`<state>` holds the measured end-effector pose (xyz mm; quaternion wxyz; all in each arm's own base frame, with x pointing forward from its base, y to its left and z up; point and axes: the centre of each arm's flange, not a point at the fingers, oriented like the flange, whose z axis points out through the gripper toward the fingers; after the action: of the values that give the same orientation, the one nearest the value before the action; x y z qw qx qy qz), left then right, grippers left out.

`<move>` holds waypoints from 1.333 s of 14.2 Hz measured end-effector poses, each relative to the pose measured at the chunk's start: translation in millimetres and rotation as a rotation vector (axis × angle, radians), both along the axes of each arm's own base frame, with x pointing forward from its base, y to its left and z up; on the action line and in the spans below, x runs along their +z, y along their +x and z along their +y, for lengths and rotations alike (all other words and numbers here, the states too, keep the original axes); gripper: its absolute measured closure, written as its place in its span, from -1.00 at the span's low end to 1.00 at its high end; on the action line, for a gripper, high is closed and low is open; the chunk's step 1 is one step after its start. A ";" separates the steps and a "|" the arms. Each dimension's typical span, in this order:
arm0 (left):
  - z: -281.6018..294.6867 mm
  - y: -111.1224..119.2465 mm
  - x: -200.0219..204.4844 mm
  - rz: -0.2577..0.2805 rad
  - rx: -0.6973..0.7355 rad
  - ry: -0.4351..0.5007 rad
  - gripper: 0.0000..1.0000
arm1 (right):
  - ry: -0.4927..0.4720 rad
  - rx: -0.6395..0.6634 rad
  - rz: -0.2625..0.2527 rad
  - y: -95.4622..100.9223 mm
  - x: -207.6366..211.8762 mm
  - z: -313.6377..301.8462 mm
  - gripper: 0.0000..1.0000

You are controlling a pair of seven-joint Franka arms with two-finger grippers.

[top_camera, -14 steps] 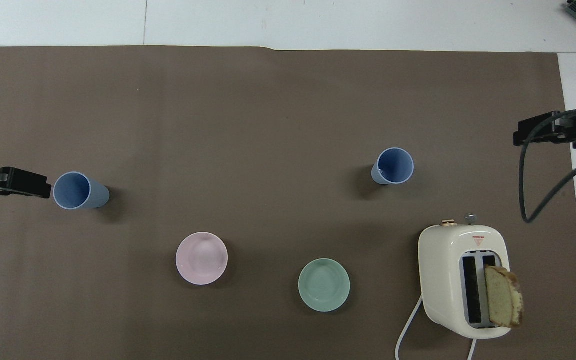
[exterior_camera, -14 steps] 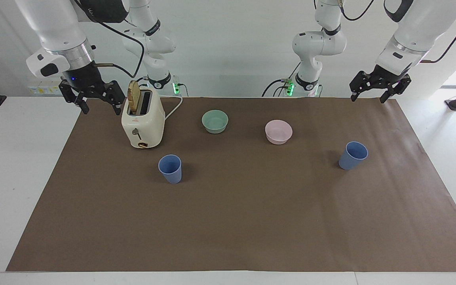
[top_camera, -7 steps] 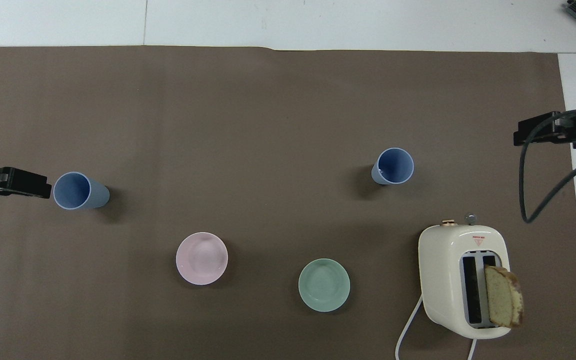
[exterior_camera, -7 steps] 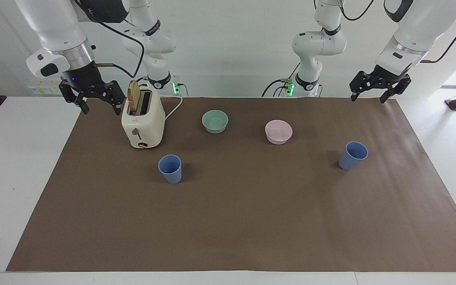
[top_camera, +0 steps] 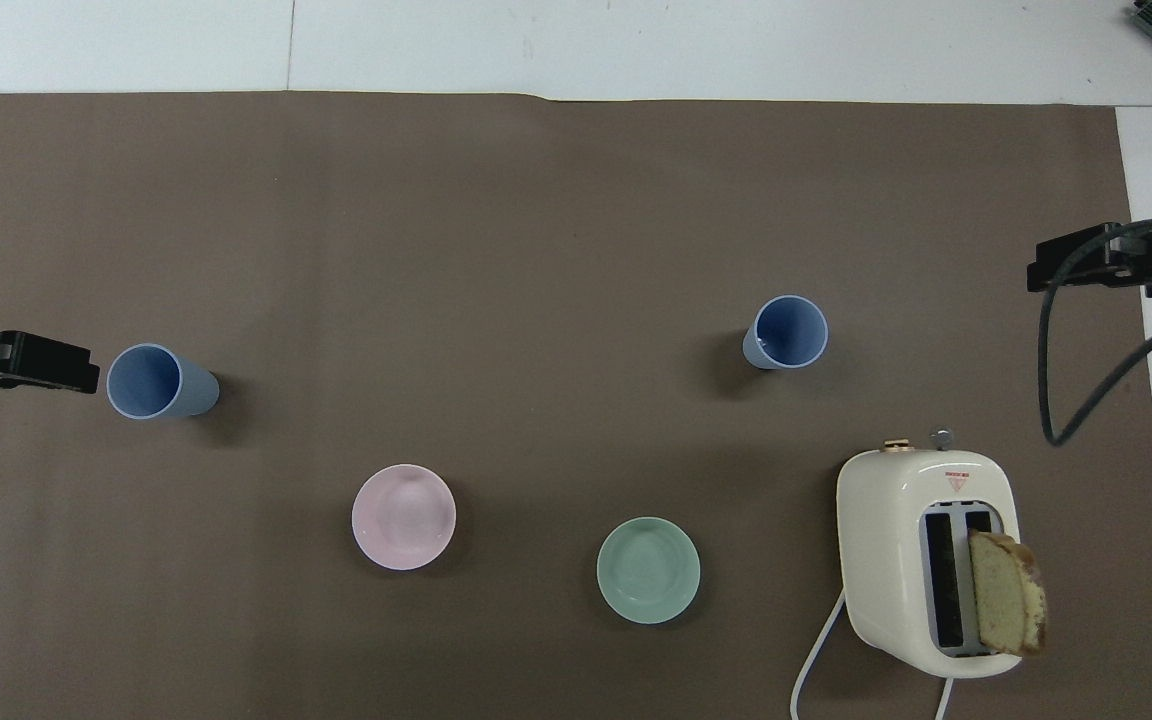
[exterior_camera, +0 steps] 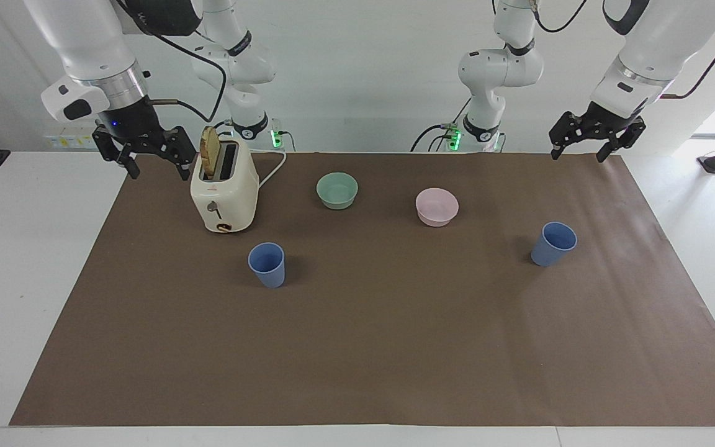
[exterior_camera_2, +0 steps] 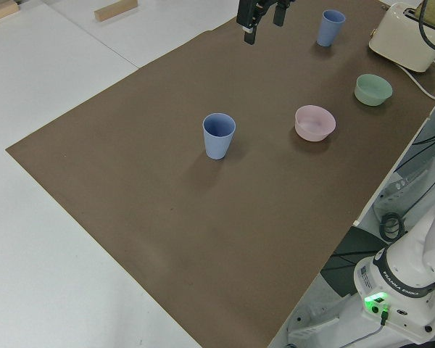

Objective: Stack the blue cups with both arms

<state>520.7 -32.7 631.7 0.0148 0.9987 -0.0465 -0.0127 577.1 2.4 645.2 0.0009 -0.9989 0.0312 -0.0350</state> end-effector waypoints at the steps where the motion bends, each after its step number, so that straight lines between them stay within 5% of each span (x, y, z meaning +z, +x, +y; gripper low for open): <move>1: 11.5 3.7 -3.4 -0.010 0.026 -0.001 -1.00 | 0.000 0.000 0.000 0.0 0.0 0.0 -1.00; 9: 106.6 44.7 -90.8 -0.056 0.248 0.000 -1.00 | 0.000 0.000 0.000 0.0 0.0 0.0 -1.00; 14: 103.4 39.7 -187.7 0.036 0.311 0.001 -1.00 | 0.000 0.000 0.000 0.0 0.0 0.0 -1.00; 19: 100.1 41.6 -228.0 0.052 0.321 -0.015 -1.00 | 0.000 0.000 0.000 0.0 0.0 0.0 -1.00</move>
<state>562.3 67.4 403.8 0.0253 0.9925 0.1142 -0.0356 577.1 2.5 645.2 0.0009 -0.9989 0.0312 -0.0350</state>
